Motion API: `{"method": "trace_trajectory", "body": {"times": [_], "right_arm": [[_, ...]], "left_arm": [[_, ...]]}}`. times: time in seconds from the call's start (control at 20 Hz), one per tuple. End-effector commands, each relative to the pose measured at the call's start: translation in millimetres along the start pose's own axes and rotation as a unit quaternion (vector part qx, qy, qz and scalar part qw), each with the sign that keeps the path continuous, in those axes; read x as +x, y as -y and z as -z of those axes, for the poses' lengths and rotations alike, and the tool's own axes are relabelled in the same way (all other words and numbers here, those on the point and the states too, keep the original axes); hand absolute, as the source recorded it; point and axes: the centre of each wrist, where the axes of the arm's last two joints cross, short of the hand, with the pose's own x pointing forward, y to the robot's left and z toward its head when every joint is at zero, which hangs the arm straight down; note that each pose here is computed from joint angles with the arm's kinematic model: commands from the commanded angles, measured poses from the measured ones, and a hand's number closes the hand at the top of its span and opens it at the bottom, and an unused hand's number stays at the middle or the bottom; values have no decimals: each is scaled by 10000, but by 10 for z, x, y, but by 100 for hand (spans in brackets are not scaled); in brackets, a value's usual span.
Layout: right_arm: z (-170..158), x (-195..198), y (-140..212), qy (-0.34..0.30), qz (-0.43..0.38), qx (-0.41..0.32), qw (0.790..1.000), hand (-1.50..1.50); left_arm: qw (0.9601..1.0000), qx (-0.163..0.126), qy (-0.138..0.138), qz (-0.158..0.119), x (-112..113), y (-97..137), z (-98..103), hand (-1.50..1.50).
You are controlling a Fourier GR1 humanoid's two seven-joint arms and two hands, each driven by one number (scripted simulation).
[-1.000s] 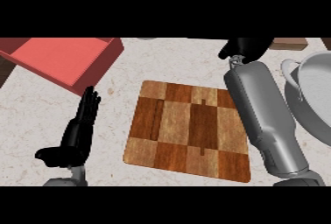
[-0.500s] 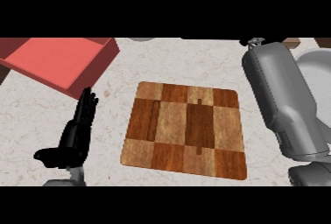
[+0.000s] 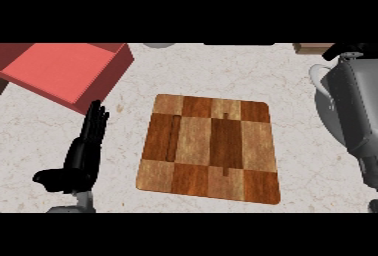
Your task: Pick the eggplant from the cutting board and place it in the pot
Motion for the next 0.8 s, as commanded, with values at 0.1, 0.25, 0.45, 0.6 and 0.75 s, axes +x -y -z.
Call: {"method": "trace_trajectory", "body": {"times": [0.1,0.25,0.45,0.6,0.75], "right_arm": [[189,-482,-203,-290,-9,91,9995,150],[390,-729,-171,-239,19,328,9992,150],[581,-990,-265,-310,192,792,9962,150],[438,-1198,-586,-344,-2,1154,9927,150],[629,-1527,-649,-742,-72,1402,9873,150]], "left_arm": [[10000,-20,11,19,177,-79,-61,0],[9999,41,110,34,-9,-55,-92,0],[9999,-111,-31,91,61,10,-17,0],[10000,-29,-2,-15,-18,73,-152,0],[10000,-47,84,24,24,-132,35,0]]}}
